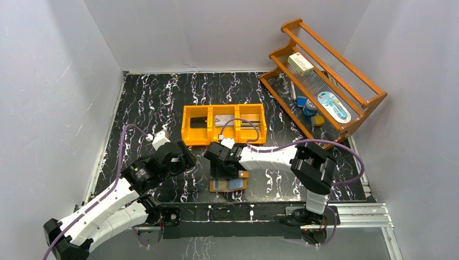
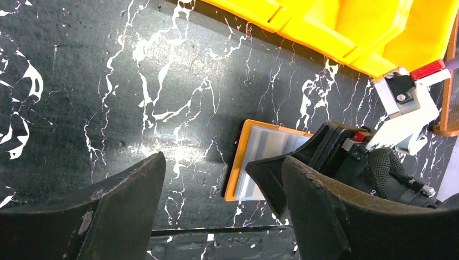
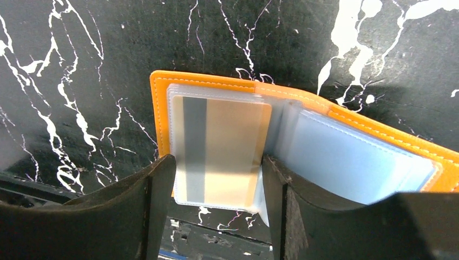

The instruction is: Take the credit cards out of the card holder

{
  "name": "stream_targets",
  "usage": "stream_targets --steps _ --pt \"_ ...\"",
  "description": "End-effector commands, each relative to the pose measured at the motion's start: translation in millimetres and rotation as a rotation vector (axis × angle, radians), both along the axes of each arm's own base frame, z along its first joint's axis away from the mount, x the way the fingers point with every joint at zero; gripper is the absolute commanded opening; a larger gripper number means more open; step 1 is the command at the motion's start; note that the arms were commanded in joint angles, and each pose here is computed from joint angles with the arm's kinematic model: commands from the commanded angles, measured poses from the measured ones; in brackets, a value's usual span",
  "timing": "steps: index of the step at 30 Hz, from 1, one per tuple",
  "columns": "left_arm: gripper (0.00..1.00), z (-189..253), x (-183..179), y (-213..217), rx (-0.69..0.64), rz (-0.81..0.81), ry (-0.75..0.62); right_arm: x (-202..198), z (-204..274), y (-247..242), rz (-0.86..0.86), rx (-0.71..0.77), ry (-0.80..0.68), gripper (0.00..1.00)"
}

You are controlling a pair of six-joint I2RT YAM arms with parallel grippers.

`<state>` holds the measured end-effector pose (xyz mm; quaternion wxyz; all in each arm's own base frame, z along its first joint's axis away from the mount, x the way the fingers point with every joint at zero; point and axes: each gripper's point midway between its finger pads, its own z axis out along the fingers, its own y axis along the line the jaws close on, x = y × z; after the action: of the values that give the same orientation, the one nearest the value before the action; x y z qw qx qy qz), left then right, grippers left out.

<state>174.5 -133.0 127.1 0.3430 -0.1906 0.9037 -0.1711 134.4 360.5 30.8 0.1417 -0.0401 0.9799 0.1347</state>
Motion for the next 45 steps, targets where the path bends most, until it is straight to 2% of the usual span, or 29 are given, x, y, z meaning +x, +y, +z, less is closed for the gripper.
stream_targets --steps 1,8,10,12,15,19,26,30,34,38,45 --pt "0.78 -1.9 0.5 9.6 0.026 0.036 -0.005 4.4 -15.0 -14.2 -0.020 -0.100 -0.025 0.65" --pt "0.78 -1.6 -0.6 11.2 0.027 0.037 -0.007 -1.5 -9.0 -1.8 -0.009 0.047 -0.004 0.57" --pt "0.78 -1.0 -0.4 10.7 0.024 0.037 -0.009 -1.1 -7.8 -2.2 -0.015 0.068 0.001 0.57" --pt "0.78 -2.2 -0.6 10.7 0.027 0.036 -0.005 -0.2 -6.0 -1.6 -0.013 0.067 -0.002 0.63" --pt "0.78 -1.7 -0.2 10.0 0.026 0.037 -0.003 3.0 -5.3 -1.8 -0.013 0.033 -0.007 0.74" --pt "0.78 0.9 1.1 13.4 0.028 0.059 -0.011 5.2 -9.8 -6.7 -0.015 -0.031 -0.013 0.79" --pt "0.79 5.5 -1.7 28.4 0.029 0.121 -0.037 6.6 -13.3 -12.8 -0.005 -0.159 -0.063 0.76" --pt "0.79 6.6 -3.0 31.2 0.021 0.131 -0.045 5.3 -13.8 -10.2 0.000 -0.151 -0.060 0.68" --pt "0.79 6.3 -3.6 31.5 0.020 0.131 -0.044 2.2 -9.8 -3.1 0.017 -0.085 -0.054 0.65" --pt "0.79 5.4 -3.4 30.5 0.025 0.125 -0.039 -1.9 3.4 16.3 0.031 0.102 -0.055 0.63" --pt "0.79 4.5 -2.6 26.3 0.024 0.108 -0.032 -7.6 4.0 15.2 0.034 0.218 0.013 0.63"
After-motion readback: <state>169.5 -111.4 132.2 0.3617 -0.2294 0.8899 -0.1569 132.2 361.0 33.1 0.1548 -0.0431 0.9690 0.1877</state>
